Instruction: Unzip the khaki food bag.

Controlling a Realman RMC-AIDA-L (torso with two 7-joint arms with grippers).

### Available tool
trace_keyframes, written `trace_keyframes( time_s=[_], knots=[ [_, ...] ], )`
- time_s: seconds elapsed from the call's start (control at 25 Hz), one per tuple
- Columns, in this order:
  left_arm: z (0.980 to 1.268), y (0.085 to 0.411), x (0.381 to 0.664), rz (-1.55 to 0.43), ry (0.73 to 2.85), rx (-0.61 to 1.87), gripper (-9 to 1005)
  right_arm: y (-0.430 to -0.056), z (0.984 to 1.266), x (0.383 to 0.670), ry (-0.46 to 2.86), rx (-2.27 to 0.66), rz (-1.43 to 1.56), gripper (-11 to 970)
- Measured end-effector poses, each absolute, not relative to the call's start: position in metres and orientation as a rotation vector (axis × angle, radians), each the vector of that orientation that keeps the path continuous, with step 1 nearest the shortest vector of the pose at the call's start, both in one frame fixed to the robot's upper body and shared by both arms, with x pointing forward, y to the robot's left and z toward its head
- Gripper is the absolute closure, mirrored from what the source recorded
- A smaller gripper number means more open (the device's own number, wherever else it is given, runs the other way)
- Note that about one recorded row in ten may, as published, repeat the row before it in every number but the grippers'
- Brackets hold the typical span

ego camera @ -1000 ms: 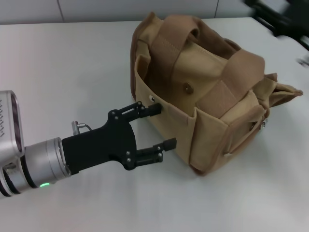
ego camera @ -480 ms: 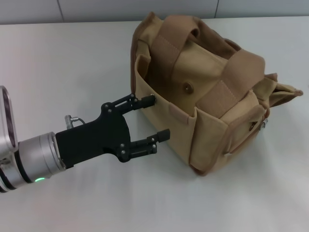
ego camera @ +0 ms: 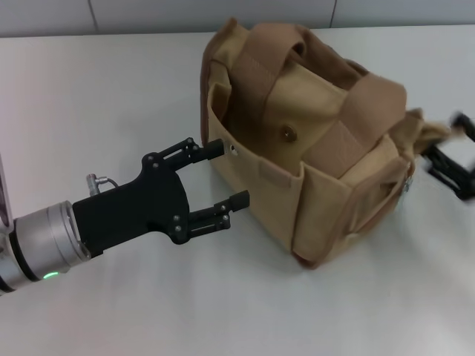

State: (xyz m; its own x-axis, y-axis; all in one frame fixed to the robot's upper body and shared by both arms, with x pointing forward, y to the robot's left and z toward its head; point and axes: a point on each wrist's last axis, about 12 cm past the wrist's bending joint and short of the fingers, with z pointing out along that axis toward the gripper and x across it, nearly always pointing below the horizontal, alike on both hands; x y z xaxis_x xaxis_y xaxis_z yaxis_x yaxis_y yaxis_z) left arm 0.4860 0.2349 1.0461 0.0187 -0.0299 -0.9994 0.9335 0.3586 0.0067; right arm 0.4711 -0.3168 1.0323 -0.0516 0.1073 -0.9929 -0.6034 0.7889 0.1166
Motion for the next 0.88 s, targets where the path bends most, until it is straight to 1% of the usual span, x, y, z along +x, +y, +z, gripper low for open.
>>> trace_keyframes(
  time_s=[0.04,0.24,0.28,0.32,0.36,0.48,0.52,0.56,0.6,0.64,0.72,0.8,0.88],
  knots=[
    [1.046,0.235,0.486,-0.942,1.327,0.919,213,-0.317,1.032,0.471,1.523,-0.416,0.605,164],
    [1.047,0.236,0.484,-0.951,1.320,0.911,213,-0.298,1.040,0.519,1.548,-0.421,0.572,165],
    [1.047,0.236,0.484,-0.951,1.320,0.911,213,-0.298,1.040,0.519,1.548,-0.421,0.572,165],
    [1.047,0.236,0.483,-0.952,1.319,0.908,213,-0.294,1.044,0.530,1.547,-0.423,0.559,165],
    [1.047,0.237,0.483,-0.950,1.318,0.904,213,-0.294,1.044,0.530,1.547,-0.423,0.559,166],
    [1.047,0.238,0.483,-0.948,1.318,0.900,213,-0.290,1.053,0.548,1.539,-0.428,0.530,167],
    [1.047,0.238,0.483,-0.950,1.316,0.899,213,-0.284,1.060,0.563,1.536,-0.444,0.513,168],
    [1.047,0.238,0.483,-0.950,1.316,0.899,213,-0.284,1.060,0.563,1.536,-0.444,0.513,168],
    [1.047,0.238,0.482,-0.951,1.315,0.899,213,-0.278,1.065,0.577,1.541,-0.462,0.496,168],
    [1.047,0.238,0.482,-0.951,1.315,0.899,213,-0.278,1.065,0.577,1.541,-0.462,0.496,168],
    [1.047,0.238,0.482,-0.951,1.316,0.898,213,-0.269,1.071,0.591,1.549,-0.486,0.472,168],
    [1.046,0.239,0.480,-0.954,1.316,0.893,213,-0.263,1.076,0.599,1.537,-0.503,0.459,169],
    [1.047,0.239,0.479,-0.957,1.312,0.892,213,-0.263,1.077,0.597,1.521,-0.498,0.471,169]
  ],
)
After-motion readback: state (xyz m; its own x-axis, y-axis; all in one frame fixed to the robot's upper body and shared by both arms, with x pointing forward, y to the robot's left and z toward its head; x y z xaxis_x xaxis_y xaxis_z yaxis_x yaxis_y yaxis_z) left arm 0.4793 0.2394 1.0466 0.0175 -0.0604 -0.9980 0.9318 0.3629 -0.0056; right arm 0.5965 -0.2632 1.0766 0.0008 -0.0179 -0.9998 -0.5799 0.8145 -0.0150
